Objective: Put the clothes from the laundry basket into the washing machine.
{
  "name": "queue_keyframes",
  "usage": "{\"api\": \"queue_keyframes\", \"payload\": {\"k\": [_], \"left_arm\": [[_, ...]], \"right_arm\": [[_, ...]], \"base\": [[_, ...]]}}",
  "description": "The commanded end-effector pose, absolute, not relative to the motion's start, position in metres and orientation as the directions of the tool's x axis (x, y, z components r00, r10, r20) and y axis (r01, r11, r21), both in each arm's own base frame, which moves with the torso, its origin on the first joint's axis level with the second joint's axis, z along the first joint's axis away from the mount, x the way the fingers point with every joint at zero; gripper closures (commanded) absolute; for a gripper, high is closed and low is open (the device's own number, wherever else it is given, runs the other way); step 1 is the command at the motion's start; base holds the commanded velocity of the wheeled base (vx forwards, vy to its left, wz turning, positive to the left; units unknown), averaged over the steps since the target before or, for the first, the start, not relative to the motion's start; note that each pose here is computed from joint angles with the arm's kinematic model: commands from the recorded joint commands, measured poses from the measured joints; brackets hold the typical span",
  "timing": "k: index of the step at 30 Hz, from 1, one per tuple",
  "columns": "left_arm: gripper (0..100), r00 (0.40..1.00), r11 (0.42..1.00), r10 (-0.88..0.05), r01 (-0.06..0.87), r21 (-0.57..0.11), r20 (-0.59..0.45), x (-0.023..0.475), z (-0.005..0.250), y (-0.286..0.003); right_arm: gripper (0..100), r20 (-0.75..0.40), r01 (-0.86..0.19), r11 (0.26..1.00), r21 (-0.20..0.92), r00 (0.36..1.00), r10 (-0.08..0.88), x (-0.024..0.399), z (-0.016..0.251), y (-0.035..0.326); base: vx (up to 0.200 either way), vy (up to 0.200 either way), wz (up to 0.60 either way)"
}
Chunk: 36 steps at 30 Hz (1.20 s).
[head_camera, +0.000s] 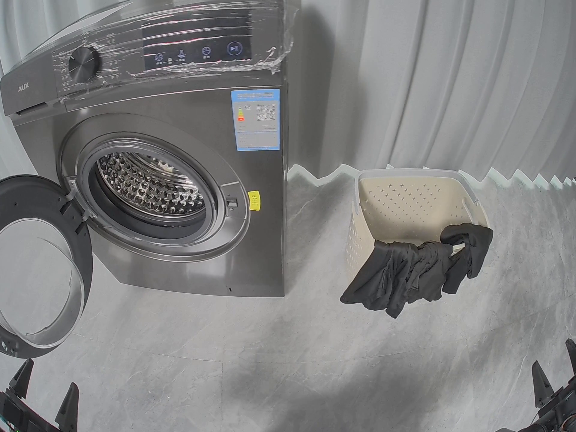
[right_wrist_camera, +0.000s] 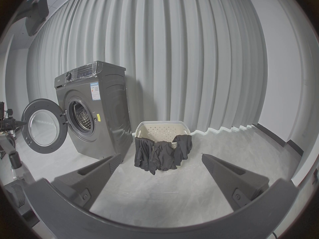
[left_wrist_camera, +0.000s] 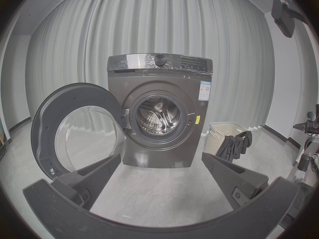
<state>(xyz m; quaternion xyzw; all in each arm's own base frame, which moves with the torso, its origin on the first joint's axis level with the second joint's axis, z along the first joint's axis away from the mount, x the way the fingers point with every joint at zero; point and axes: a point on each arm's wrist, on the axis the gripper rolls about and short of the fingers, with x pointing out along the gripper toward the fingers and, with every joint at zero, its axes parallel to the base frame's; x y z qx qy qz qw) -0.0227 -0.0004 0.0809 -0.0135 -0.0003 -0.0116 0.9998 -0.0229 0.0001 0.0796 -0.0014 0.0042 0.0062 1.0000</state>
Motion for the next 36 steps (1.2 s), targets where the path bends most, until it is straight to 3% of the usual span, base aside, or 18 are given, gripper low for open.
{"api": "queue_keyframes", "payload": {"k": [1,23,36], "left_arm": [[0,1.0,0.999,-0.025,0.025,-0.028,0.003,-0.0229,0.0761,-0.0004],[0,1.0,0.999,-0.023,0.023,-0.028,0.003,-0.0229,0.0761,-0.0004],[0,1.0,0.999,-0.023,0.023,-0.026,0.003,-0.0229,0.0761,-0.0004]], "right_arm": [[0,-0.008,-0.014,1.0,-0.003,1.0,0.014,-0.023,0.0752,0.0001],[0,-0.008,-0.014,1.0,-0.003,1.0,0.014,-0.023,0.0752,0.0001],[0,-0.008,-0.014,1.0,-0.005,1.0,0.014,-0.023,0.0752,0.0001]], "base": [[0.0,-0.2,0.0],[0.0,-0.009,0.0],[0.0,-0.2,0.0]]}}
